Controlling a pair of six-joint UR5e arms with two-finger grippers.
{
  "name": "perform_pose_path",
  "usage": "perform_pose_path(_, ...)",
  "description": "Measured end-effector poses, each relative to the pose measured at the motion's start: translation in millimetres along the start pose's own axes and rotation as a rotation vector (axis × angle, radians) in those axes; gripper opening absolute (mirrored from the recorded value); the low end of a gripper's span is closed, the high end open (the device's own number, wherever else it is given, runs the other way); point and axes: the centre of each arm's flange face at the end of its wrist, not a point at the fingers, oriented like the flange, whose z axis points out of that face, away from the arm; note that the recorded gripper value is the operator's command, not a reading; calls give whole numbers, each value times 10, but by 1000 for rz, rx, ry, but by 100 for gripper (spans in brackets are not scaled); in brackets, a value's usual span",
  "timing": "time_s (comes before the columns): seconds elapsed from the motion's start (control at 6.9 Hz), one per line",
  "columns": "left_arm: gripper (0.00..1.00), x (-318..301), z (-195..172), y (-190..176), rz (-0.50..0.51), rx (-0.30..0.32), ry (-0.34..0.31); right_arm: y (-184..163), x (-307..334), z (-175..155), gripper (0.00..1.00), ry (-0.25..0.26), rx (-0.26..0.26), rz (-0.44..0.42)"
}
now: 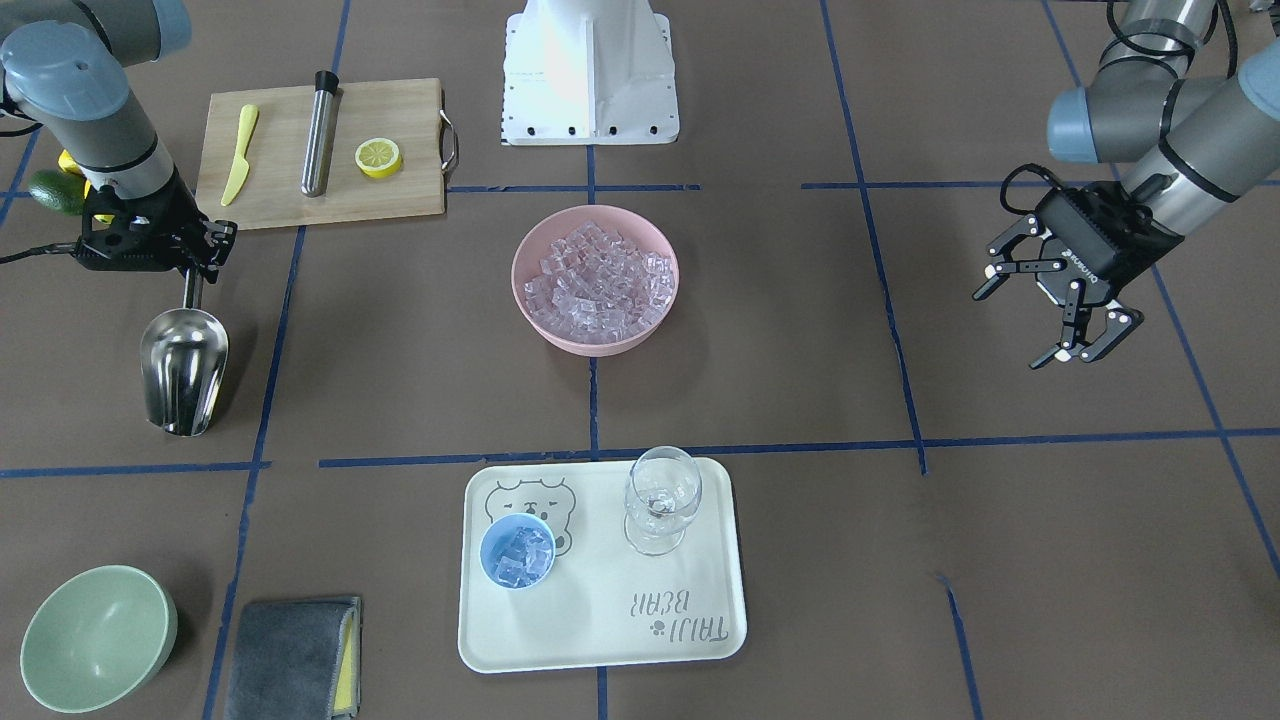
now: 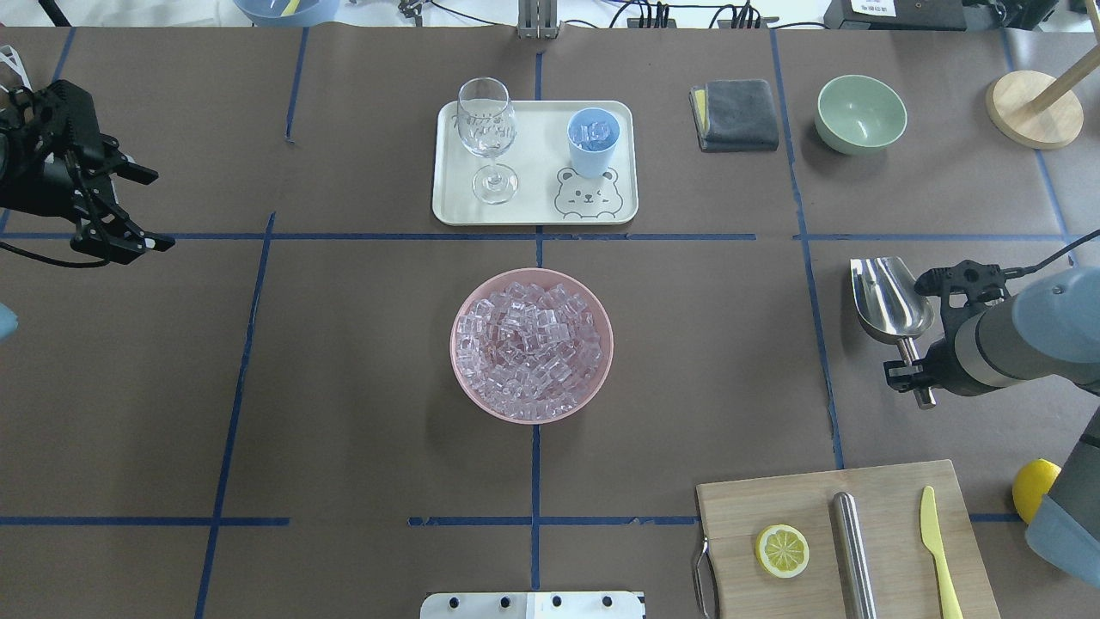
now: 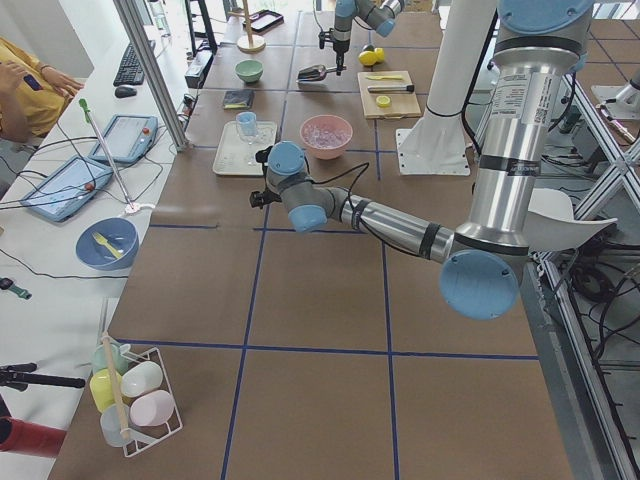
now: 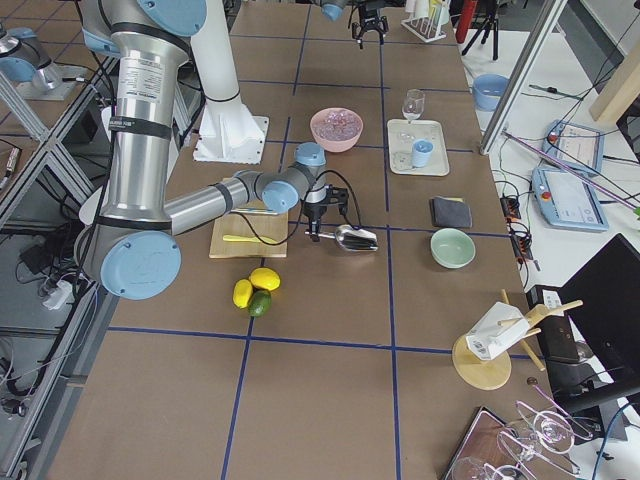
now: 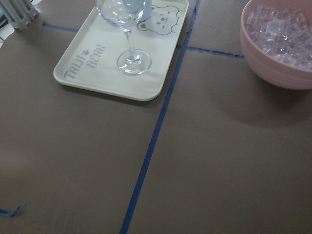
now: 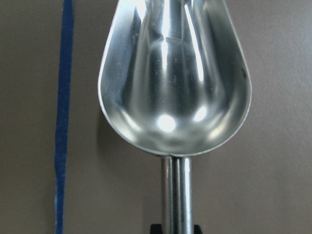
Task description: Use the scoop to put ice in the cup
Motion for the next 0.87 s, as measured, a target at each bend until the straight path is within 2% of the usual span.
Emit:
perform_pose_path(0.14,100,-146,-165,28,-88,-108,-78,2,3,24,0,3,-2,-1)
perform_pose_path(0.43,100,-482,-724,189,-267,-340,-295,7,-12,63,0,6,-6,-4)
perform_pose_path(0.58,100,-584,-872,314,-343,-417,-317,9,-20,72,0,7,-3,-5)
perform_pose_path(0.72,100,-623,-979,442,-414,-429,-265,4,-21,92,0,3,8,-6)
perform_pose_path(0.87,100,-588,-1010,602,-478,-416,-177,-4,-16,135,0,-11,22,-4)
